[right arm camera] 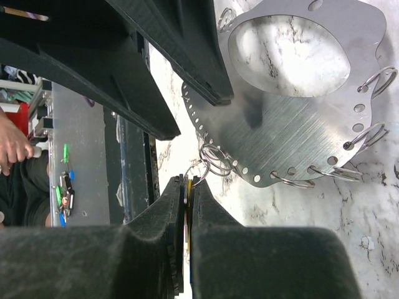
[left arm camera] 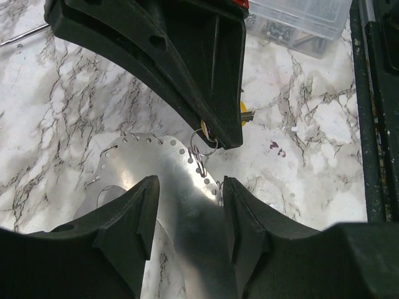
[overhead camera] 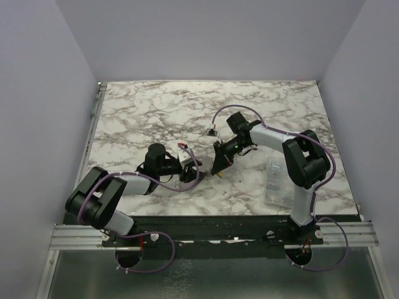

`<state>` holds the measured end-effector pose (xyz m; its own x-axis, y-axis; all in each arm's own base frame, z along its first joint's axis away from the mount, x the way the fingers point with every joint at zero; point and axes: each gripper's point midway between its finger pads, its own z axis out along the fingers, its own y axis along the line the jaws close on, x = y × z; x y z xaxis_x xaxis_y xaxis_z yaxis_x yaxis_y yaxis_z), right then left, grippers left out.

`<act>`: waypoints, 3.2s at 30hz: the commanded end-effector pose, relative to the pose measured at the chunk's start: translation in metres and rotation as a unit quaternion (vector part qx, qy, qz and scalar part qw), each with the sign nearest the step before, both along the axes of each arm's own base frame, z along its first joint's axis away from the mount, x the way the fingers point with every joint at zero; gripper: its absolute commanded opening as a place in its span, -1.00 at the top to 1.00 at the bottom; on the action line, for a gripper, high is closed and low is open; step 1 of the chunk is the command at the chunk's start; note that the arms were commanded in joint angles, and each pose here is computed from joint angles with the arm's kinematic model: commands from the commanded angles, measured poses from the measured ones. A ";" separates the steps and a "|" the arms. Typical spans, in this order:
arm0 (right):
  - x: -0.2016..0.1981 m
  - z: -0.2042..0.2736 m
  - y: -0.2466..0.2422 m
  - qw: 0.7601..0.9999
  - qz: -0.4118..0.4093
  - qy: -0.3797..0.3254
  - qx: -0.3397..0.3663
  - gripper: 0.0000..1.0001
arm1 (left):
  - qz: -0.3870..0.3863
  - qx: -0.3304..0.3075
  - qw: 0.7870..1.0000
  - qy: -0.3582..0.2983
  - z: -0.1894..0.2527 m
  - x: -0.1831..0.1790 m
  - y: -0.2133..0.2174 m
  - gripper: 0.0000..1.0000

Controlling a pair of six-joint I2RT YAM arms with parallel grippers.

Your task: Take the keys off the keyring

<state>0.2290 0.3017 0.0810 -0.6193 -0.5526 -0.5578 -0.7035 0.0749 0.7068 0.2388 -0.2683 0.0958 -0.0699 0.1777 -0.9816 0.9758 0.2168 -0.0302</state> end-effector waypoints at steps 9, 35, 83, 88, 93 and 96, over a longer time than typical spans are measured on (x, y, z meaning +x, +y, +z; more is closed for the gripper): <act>-0.005 0.021 0.004 0.999 0.014 -0.006 0.035 0.99 | -0.018 -0.039 0.998 -0.044 0.000 -0.005 -0.018 0.14; -0.002 0.014 0.003 1.000 0.008 -0.005 0.020 0.99 | 0.035 0.100 0.994 -0.039 -0.023 0.016 -0.014 1.00; -0.007 0.019 0.004 0.999 0.018 0.001 0.038 0.99 | -0.046 -0.031 0.998 -0.025 0.008 -0.007 -0.028 0.25; -0.007 0.020 0.004 0.999 0.019 0.001 0.040 0.99 | -0.049 -0.035 0.998 -0.026 0.001 -0.007 -0.029 0.34; -0.007 0.021 0.004 0.999 0.020 0.000 0.040 0.99 | -0.058 -0.032 0.998 -0.023 -0.009 -0.012 -0.027 0.41; -0.007 0.021 0.004 0.999 0.020 -0.001 0.041 0.99 | -0.056 -0.031 0.998 -0.023 -0.013 -0.013 -0.025 0.41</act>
<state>0.2252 0.3004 0.0843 -0.6134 -0.5490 -0.5678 -0.6998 0.0445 0.7129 0.2341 -0.2944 0.0845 -0.0325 0.1408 -0.9895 0.9893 0.1458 -0.0117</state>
